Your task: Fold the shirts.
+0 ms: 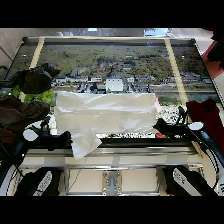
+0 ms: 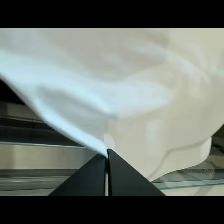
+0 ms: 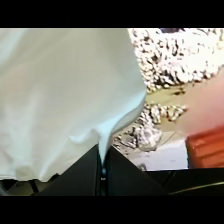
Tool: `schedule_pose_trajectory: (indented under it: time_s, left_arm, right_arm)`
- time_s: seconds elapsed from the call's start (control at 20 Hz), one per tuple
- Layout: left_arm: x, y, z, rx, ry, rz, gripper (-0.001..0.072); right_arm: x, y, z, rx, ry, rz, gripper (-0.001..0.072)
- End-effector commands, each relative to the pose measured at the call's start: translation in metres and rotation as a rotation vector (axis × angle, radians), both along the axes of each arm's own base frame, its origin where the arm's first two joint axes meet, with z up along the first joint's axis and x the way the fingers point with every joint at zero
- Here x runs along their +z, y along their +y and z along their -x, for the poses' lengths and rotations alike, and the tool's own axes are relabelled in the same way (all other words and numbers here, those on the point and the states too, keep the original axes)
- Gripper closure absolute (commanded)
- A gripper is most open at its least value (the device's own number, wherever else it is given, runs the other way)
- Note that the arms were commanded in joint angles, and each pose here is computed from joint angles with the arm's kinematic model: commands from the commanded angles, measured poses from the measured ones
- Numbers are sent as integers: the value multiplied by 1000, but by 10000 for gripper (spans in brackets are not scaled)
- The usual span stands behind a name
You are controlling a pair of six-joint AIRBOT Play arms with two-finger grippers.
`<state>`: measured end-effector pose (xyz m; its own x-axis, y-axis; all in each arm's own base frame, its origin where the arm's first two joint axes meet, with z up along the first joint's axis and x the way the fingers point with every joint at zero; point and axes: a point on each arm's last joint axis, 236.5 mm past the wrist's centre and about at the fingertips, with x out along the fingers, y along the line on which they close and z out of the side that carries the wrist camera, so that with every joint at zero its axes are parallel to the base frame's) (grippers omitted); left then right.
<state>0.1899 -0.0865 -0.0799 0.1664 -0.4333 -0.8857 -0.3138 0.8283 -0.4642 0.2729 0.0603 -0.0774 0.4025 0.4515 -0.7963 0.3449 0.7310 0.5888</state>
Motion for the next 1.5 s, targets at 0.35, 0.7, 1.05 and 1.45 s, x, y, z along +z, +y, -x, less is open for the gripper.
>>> schedule_pose_trajectory:
  time_s: [0.35,0.7,1.05,1.45]
  left_arm:
    - [157,24,-107,-51,-461,-130,686]
    - [121,16,-196,-105,-474,-177,686]
    - [36,25,-276,-43,-400,-333,687]
    - [0,40,-269,-52,-299,-403,685]
  right_arm:
    - [121,-38,-46,110,-301,279,681]
    - [131,-47,-125,114,-391,325,682]
    - [8,-33,-171,154,-198,324,681]
    - [-45,-41,-166,176,-107,354,679]
